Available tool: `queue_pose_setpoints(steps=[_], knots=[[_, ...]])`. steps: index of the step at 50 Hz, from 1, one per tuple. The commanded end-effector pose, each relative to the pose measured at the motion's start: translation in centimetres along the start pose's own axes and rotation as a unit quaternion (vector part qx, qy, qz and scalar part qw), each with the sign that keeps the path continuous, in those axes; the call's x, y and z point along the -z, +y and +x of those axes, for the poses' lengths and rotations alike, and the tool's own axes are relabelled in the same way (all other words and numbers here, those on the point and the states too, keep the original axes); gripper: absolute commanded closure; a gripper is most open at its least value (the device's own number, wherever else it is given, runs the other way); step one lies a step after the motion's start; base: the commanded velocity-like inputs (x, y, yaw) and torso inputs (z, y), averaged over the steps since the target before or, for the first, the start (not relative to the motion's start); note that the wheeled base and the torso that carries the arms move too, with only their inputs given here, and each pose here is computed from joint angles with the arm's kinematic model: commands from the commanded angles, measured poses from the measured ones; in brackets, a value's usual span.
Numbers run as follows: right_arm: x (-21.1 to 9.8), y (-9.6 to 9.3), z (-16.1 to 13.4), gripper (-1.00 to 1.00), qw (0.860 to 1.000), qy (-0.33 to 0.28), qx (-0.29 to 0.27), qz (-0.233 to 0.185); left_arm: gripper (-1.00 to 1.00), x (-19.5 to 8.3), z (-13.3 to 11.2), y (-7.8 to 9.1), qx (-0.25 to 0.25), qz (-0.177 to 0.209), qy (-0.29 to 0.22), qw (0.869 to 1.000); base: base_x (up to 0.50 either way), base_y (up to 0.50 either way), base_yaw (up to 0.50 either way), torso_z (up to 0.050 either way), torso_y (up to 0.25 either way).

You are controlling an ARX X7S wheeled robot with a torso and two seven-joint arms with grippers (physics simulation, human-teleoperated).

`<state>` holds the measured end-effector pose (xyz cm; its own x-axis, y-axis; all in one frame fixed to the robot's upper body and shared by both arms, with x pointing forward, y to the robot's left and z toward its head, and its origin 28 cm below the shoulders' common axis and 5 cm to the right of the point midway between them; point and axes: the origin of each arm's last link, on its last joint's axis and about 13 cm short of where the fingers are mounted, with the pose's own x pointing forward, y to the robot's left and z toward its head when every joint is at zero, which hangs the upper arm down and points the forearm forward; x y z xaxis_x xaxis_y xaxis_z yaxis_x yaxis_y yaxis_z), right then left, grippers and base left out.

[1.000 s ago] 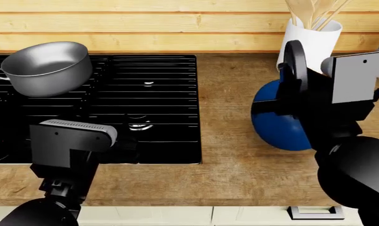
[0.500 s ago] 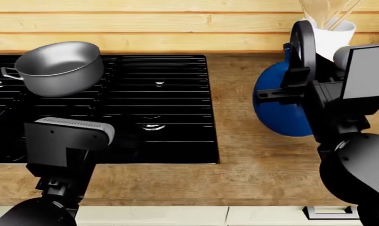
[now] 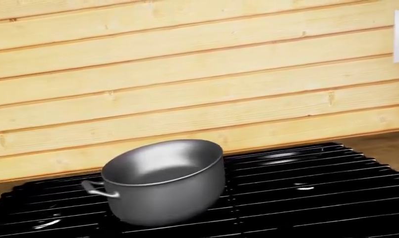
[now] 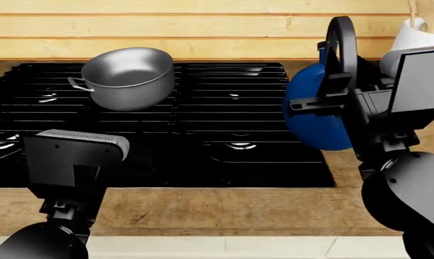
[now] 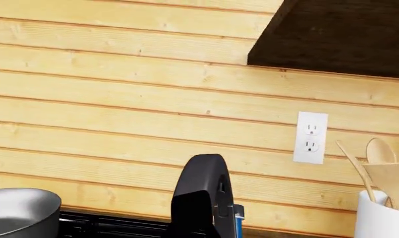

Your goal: Pick the kettle from the counter and place it on a stove burner. Then turn the burner on.

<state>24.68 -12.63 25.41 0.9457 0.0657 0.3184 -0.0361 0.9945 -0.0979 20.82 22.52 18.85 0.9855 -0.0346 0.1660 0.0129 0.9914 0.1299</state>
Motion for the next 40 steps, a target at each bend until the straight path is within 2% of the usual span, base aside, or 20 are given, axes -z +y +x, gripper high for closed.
queue_pose_setpoints(steps=[1,17,40], knots=[[-0.36,-0.25,0.16,1.00,1.000,-0.025,0.006,-0.001,-1.00,-0.20,0.39,-0.06,-0.010,-0.001,-0.009,1.000,0.00,0.50,0.00,0.000,0.000],[-0.29,-0.42,0.07,1.00,0.999,-0.031,0.012,0.000,-1.00,-0.27,0.59,-0.30,-0.008,-0.001,-0.010,1.000,0.02,0.33,0.00,0.000,0.001],[0.30,-0.60,0.30,1.00,0.999,-0.034,0.018,0.009,-1.00,-0.88,0.63,-0.61,-0.002,0.002,-0.015,1.000,0.08,0.05,0.00,0.000,0.001]])
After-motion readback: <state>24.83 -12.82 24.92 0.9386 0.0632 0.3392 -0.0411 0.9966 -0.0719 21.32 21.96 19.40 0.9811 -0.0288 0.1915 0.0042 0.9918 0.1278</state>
